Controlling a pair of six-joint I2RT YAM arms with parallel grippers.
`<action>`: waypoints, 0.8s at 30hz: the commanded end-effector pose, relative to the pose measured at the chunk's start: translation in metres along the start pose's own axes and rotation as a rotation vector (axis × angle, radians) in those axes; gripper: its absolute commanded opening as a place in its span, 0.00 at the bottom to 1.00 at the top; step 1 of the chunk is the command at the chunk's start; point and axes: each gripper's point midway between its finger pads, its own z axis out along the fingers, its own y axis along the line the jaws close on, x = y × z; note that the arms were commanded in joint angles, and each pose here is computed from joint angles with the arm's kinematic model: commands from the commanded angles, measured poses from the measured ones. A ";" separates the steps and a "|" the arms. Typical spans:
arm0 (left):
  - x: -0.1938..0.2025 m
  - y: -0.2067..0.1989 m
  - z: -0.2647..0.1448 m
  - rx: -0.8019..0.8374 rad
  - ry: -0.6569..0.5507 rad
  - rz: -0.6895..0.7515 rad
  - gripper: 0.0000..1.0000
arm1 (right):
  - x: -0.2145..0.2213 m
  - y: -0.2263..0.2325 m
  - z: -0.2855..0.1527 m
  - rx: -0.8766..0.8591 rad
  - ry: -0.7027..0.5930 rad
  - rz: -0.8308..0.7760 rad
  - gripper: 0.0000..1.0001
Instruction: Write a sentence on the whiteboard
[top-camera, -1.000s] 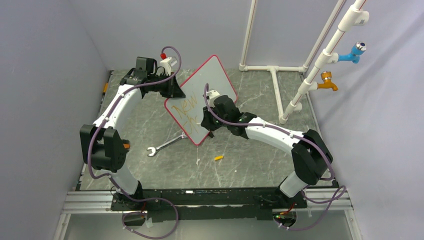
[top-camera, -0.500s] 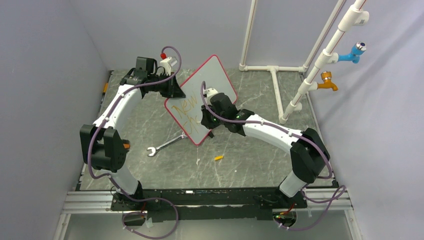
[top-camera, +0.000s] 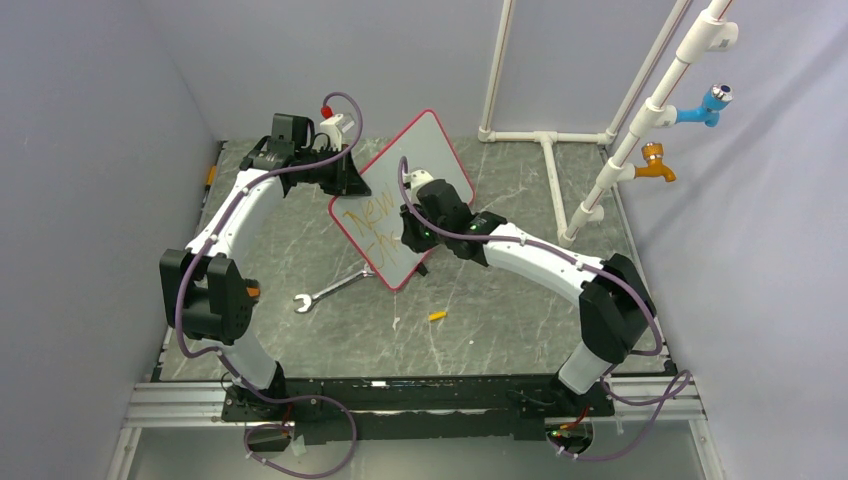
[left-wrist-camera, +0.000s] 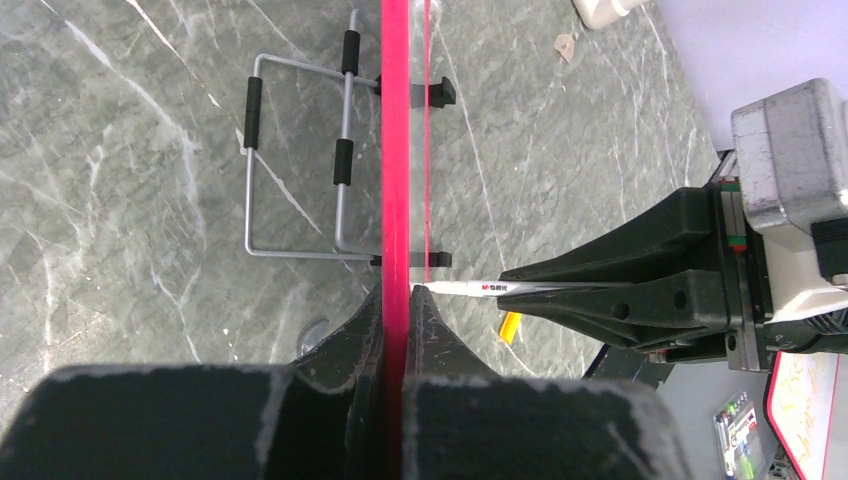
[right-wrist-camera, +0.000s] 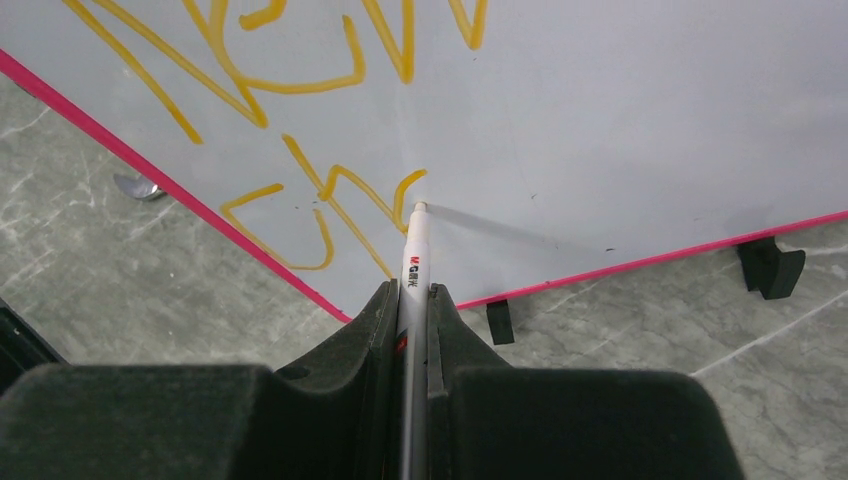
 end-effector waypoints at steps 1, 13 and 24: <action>0.003 -0.015 -0.002 0.028 0.002 0.066 0.00 | -0.056 0.008 0.000 -0.017 -0.174 -0.009 0.00; 0.003 -0.016 -0.004 0.028 0.000 0.069 0.00 | -0.056 0.011 0.004 -0.027 -0.170 -0.008 0.00; 0.002 -0.016 -0.004 0.024 -0.001 0.070 0.00 | -0.018 0.003 0.005 -0.017 -0.114 0.028 0.00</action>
